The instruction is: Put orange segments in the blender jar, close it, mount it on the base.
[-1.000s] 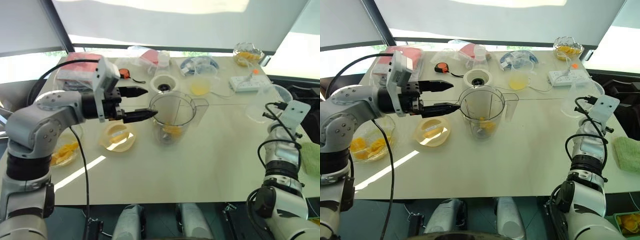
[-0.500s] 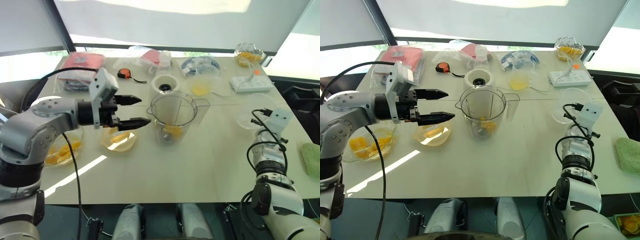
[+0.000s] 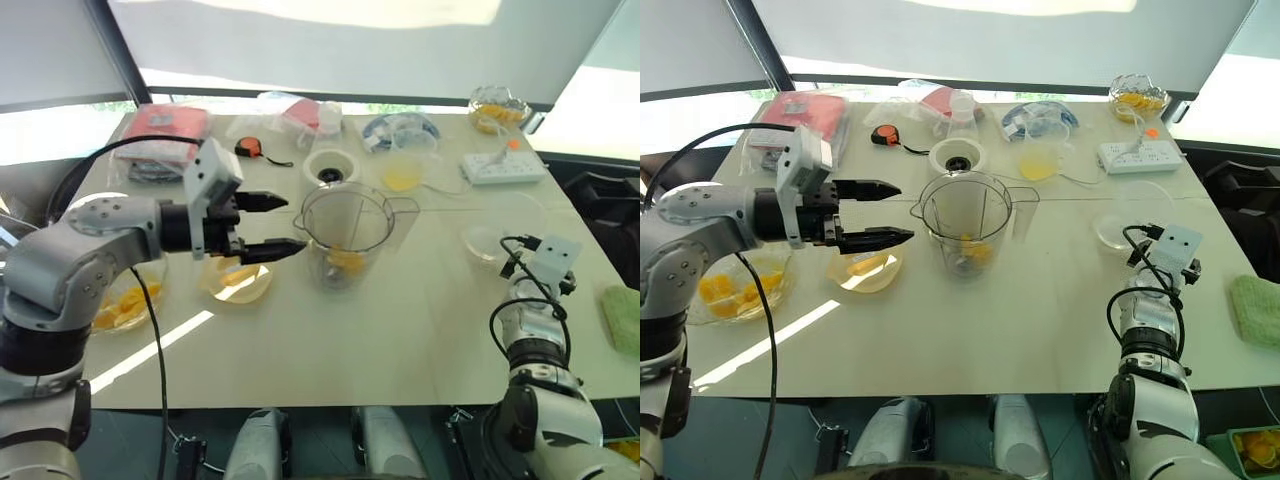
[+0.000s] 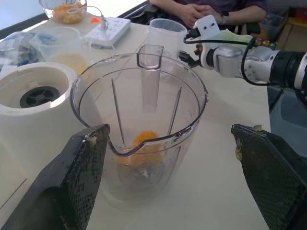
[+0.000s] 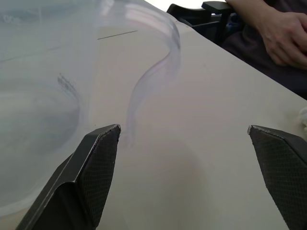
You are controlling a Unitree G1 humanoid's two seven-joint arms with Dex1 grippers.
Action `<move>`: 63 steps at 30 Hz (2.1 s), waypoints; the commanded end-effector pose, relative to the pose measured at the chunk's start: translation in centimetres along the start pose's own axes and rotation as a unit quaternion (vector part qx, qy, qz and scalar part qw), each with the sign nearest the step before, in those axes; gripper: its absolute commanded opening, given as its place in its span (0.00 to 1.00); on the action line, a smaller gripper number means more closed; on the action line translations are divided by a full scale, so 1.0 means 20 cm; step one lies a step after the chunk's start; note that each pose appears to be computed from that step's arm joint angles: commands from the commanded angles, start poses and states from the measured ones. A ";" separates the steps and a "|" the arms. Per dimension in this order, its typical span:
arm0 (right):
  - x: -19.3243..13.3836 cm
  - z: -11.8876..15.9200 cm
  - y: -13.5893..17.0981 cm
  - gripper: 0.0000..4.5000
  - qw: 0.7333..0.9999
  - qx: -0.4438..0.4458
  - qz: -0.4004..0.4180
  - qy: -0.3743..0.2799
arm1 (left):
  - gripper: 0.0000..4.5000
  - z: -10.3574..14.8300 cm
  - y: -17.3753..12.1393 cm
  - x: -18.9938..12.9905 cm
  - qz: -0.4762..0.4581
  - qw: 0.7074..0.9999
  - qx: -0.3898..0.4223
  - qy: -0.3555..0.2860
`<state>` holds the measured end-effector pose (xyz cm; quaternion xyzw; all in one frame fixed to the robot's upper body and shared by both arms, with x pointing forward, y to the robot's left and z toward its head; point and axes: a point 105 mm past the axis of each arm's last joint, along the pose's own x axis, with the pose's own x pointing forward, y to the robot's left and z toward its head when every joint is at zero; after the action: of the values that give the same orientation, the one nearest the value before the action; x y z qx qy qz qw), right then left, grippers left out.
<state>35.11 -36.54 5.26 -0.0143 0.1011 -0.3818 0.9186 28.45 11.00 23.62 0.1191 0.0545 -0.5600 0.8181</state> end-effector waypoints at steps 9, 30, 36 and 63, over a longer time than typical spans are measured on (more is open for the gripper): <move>-0.22 0.33 -0.02 0.99 0.989 0.007 0.067 -0.132 | 0.94 -0.02 0.03 -0.01 0.012 1.000 0.016 0.001; -1.00 0.62 -0.10 0.99 0.824 -0.126 0.544 -0.096 | 0.94 -0.61 0.41 -0.01 0.047 0.962 0.104 0.247; -1.14 0.64 -0.10 0.99 0.782 -0.135 0.605 -0.069 | 0.94 -0.72 0.47 0.06 0.028 0.950 0.106 0.292; -1.24 0.65 0.03 1.00 0.730 -0.135 0.666 -0.078 | 0.07 -0.87 0.45 0.05 -0.038 0.929 0.123 0.348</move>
<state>21.23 -19.88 21.46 -0.0812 0.0820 0.3317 0.9363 38.32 16.44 8.36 0.4056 0.2496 -0.5258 0.7048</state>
